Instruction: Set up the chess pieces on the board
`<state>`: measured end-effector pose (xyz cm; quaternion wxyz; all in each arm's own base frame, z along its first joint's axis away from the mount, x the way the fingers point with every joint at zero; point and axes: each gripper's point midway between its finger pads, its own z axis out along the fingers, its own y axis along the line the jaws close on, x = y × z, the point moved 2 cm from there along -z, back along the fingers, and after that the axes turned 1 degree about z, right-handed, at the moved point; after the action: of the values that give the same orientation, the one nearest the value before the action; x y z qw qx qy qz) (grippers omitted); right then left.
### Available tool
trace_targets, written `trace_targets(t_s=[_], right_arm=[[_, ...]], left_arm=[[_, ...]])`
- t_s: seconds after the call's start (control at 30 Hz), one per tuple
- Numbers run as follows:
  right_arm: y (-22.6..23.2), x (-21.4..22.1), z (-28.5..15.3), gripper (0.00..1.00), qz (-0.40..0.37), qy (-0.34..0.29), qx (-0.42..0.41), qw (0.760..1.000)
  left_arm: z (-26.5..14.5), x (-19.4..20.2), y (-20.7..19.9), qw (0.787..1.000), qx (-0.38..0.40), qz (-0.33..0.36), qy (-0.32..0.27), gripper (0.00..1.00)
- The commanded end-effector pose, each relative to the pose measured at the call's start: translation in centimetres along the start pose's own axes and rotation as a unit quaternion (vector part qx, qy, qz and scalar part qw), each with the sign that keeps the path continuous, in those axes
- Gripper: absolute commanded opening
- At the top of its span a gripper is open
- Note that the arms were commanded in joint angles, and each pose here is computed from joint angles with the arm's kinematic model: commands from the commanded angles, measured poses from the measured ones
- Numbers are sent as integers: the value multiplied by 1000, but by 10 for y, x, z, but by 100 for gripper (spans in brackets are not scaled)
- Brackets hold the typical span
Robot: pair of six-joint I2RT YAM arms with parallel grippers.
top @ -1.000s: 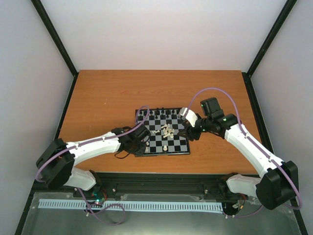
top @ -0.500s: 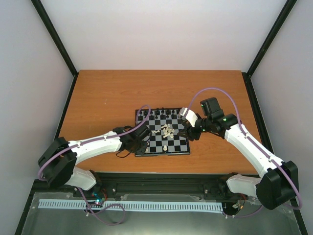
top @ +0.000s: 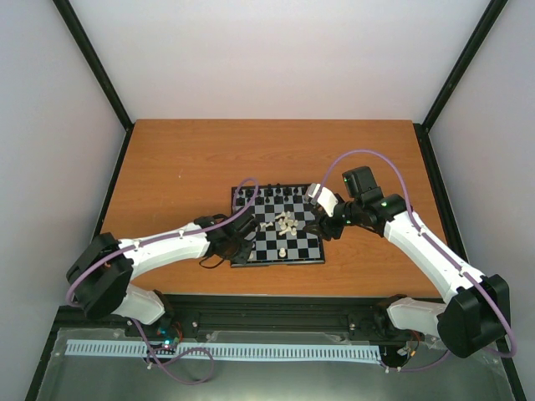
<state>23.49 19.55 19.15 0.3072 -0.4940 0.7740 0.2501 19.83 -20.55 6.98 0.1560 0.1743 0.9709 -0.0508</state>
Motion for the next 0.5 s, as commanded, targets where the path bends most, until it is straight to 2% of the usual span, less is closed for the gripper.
trace_targets(t_s=[0.0, 0.13, 0.23, 0.37, 0.47], right_arm=[[0, 0, -2, 62, -2, -2, -2, 1000], [0, 0, -2, 62, -2, -3, -2, 1000], [0, 0, -2, 62, -2, -3, -2, 1000], [1, 0, -3, 62, -2, -3, -1, 1000], [1, -1, -4, 62, -2, -5, -2, 1000]], left_arm=[[-19, -12, -6, 1000, 6, 0, -20, 28], [-47, -32, -7, 998, 6, 9, -58, 33], [-61, -53, -14, 995, 18, 31, -98, 44], [-63, -84, -30, 986, 33, 78, -143, 59], [-49, -103, -26, 984, 7, 101, -149, 64]])
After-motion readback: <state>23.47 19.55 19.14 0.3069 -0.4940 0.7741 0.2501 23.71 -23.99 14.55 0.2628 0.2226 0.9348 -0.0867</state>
